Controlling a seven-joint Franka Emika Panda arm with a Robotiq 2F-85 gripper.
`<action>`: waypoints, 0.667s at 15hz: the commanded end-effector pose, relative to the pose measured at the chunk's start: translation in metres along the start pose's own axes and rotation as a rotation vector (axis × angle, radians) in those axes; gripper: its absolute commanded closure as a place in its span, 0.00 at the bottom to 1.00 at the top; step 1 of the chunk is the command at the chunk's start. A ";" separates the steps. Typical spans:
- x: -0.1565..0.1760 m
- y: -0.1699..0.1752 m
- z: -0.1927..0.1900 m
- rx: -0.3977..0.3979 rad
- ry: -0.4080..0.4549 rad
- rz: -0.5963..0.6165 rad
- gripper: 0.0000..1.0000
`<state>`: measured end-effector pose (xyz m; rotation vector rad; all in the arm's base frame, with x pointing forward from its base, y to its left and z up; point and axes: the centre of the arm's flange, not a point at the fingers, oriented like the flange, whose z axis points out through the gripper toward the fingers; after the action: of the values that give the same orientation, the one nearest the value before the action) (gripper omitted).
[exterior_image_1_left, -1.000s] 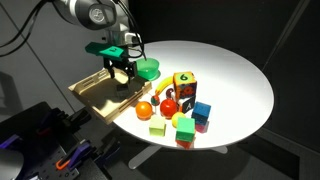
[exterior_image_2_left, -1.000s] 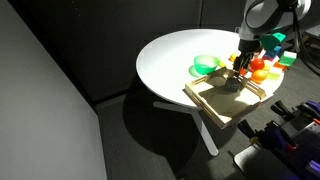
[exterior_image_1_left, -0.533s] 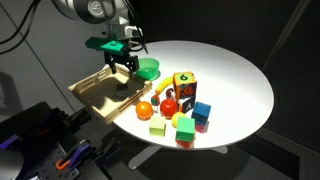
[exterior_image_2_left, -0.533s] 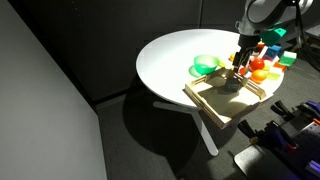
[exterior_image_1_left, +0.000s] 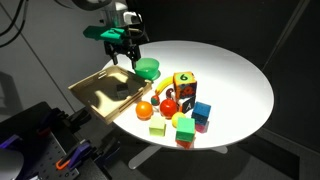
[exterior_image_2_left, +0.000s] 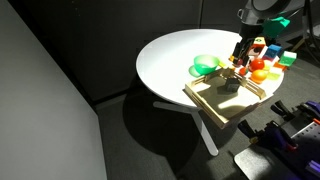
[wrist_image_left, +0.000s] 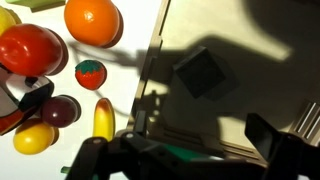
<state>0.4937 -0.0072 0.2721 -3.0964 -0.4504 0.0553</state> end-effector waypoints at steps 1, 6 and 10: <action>-0.004 -0.001 -0.025 -0.014 0.027 -0.002 0.00; -0.004 -0.001 -0.039 -0.024 0.051 -0.001 0.00; 0.001 0.000 -0.031 -0.019 0.058 0.000 0.00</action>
<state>0.4959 -0.0073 0.3032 -3.1064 -0.4522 -0.0396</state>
